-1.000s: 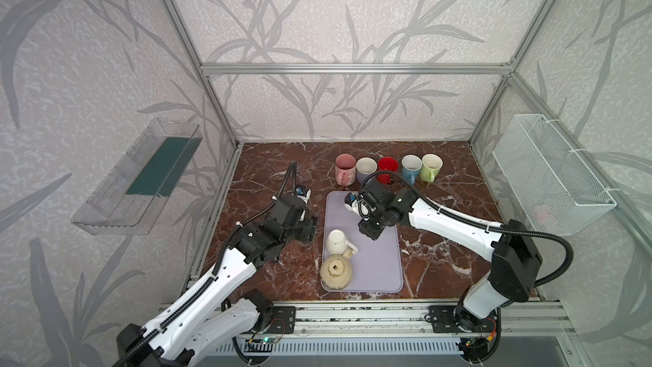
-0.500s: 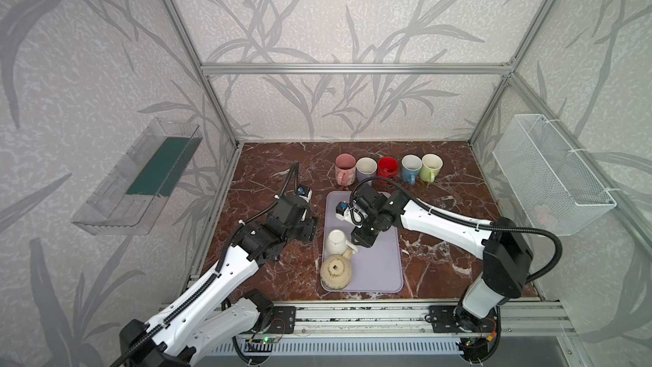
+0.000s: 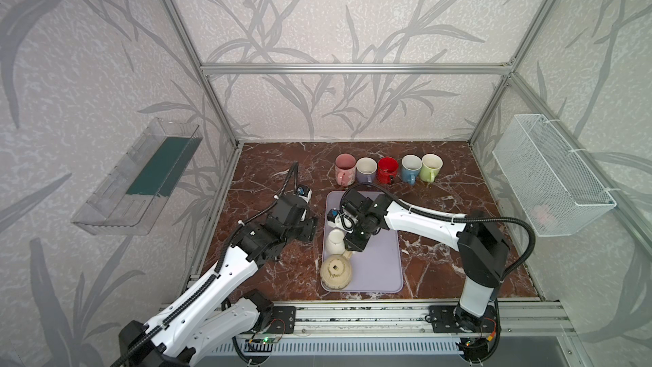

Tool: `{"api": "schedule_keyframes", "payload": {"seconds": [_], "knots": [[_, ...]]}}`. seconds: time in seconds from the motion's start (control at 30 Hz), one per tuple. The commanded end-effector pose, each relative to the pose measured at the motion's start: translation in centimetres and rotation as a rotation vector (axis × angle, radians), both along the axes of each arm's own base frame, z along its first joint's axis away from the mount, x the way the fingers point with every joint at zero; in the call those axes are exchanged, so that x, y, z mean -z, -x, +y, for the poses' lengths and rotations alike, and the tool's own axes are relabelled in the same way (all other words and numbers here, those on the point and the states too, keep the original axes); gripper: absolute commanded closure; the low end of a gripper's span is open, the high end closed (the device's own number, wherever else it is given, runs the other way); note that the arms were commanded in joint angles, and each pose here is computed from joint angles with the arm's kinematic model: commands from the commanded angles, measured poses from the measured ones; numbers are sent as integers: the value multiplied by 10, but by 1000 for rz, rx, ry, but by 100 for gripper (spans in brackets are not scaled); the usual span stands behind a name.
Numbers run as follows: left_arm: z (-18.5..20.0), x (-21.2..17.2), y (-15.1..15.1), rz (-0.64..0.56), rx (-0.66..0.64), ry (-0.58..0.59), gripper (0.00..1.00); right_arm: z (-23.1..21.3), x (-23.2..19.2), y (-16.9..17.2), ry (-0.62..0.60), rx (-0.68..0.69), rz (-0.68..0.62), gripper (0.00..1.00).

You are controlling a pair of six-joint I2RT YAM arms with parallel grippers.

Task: Turn the mug right side up
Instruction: 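Move the right gripper over the white mug lying on the tray and lower it, then close the right gripper on the white mug's rim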

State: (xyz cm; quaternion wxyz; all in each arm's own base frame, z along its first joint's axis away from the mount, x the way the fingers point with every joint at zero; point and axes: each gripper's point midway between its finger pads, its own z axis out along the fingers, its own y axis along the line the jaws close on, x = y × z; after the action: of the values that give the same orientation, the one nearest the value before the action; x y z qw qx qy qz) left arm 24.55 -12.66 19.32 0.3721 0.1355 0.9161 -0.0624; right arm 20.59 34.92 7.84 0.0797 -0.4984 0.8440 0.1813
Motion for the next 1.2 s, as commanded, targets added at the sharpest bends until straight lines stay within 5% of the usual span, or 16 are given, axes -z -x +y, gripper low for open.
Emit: {"api": "schedule_keyframes", "payload": {"seconds": [0.0, 0.67, 1.0, 1.17], "knots": [[5, 2, 3, 3, -2, -18, 26, 8, 1, -1, -7, -13, 3, 70], [4, 3, 4, 6, 6, -14, 26, 12, 18, -15, 27, 1, -79, 75], [4, 4, 3, 8, 4, -16, 26, 12, 21, -15, 32, 9, -81, 100], [6, 2, 4, 1, -1, -18, 26, 12, 18, -16, 26, 16, -89, 100]]}}
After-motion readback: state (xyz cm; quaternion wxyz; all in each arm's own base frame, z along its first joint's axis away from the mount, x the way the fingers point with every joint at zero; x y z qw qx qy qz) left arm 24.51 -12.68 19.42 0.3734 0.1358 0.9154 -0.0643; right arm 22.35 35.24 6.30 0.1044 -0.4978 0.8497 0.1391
